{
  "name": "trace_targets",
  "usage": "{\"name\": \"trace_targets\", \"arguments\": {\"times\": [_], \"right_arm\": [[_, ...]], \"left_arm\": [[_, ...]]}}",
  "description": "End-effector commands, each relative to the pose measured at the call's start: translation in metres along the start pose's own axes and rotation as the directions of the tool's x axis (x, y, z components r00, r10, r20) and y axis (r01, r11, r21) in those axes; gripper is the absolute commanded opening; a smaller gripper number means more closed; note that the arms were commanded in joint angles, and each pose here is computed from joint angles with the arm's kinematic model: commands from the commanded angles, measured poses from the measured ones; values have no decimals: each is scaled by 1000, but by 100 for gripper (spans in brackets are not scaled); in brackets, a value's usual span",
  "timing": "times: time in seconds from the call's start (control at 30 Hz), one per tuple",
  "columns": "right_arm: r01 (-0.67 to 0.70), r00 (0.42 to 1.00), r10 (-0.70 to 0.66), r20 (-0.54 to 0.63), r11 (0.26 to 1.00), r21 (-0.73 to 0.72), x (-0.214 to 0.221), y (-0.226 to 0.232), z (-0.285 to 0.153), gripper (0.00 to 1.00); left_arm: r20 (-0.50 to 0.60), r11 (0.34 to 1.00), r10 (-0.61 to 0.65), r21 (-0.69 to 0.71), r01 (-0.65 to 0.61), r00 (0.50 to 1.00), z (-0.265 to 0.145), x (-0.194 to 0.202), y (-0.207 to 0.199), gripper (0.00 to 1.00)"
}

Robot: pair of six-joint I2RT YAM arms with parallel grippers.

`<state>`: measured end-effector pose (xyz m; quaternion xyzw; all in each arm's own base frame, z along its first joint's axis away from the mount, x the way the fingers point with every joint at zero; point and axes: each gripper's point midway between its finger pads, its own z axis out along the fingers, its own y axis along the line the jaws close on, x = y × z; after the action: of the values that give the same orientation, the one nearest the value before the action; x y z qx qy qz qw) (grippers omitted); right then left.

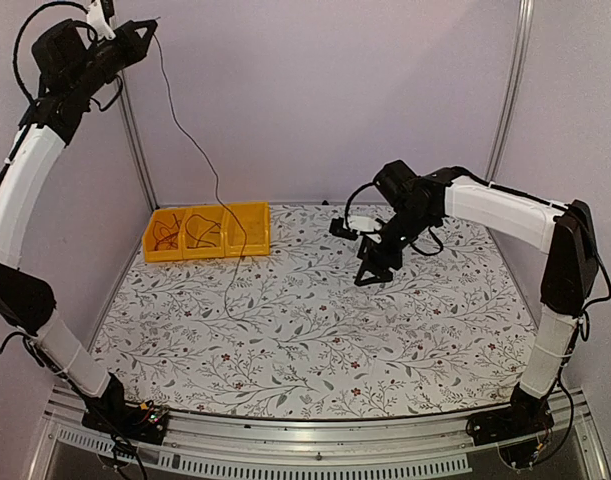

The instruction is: Untangle the cables

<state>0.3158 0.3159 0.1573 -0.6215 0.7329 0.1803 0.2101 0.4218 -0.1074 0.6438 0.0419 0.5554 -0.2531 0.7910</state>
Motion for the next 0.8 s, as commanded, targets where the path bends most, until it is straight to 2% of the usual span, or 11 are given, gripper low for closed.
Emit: {"name": "trace_targets", "arguments": {"times": [0.0,0.17,0.33,0.5,0.6,0.77], "right_arm": [[3,1000,-3,-14,999,-40,0,16,7,82],[24,999,-26,-30,998,-57,-2,26,15,82],[31,999,-34,-36,996,-79,-4,32,24,82],[31,999,-35,-37,995,-98,-5,35,31,82],[27,999,-31,-40,994,-104,-5,36,34,82],[28,998,-33,-44,995,-100,-2,37,35,82]], "left_arm": [[-318,984,55,-143,-105,947,-15,86,25,0],[-487,929,85,-277,-246,869,-40,124,50,0],[-473,898,151,-301,-320,868,-32,125,63,0],[-311,863,278,-334,-378,909,4,89,67,0],[-186,835,379,-353,-422,906,31,59,65,0],[91,869,415,-335,-364,905,60,2,45,0]]}}
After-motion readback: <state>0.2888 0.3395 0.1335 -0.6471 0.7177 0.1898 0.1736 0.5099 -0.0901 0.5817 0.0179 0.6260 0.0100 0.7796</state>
